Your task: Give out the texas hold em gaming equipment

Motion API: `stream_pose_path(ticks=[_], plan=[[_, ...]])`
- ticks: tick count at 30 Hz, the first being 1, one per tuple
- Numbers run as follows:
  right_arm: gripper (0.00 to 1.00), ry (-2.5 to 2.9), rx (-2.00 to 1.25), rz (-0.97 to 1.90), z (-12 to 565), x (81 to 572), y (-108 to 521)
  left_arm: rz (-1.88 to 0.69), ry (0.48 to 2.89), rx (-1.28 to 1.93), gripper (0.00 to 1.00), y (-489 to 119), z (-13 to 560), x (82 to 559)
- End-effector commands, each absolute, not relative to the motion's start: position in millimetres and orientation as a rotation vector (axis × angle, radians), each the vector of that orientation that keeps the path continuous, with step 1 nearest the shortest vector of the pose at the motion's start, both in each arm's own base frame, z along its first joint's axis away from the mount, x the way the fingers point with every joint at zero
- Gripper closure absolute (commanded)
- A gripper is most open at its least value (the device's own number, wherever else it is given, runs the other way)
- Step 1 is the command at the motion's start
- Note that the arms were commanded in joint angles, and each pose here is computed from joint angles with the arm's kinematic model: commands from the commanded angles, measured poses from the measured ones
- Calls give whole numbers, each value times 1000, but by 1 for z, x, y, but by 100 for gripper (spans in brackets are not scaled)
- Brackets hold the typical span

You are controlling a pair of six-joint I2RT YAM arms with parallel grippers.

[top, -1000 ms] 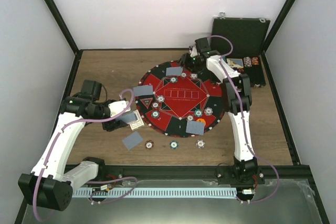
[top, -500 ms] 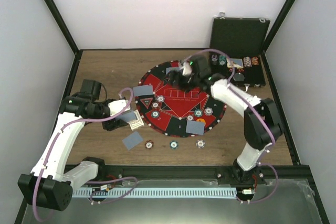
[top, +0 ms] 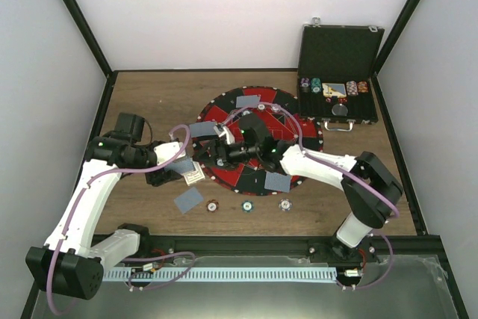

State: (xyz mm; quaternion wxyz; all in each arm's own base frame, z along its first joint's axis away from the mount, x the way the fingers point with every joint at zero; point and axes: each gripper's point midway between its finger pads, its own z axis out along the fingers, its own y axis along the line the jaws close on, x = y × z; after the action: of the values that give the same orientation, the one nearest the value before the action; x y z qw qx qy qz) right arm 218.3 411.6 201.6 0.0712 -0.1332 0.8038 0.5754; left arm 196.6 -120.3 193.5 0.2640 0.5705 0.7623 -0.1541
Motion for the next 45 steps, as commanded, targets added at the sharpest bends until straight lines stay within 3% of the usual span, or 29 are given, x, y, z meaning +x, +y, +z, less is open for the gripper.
stream_pose_path(ticks=[1, 21, 39, 45], plan=[[10, 2339, -471, 1847, 219, 206, 438, -420, 2022, 1543, 96, -123, 201, 197], [15, 2394, -568, 1965, 190, 200, 487, -414, 2018, 1553, 96, -122, 202, 195], [53, 2381, -392, 1893, 191, 230, 437, -399, 2011, 1564, 96, -121, 203, 194], [78, 2345, -393, 1895, 208, 229, 433, -395, 2011, 1565, 96, -121, 203, 194]])
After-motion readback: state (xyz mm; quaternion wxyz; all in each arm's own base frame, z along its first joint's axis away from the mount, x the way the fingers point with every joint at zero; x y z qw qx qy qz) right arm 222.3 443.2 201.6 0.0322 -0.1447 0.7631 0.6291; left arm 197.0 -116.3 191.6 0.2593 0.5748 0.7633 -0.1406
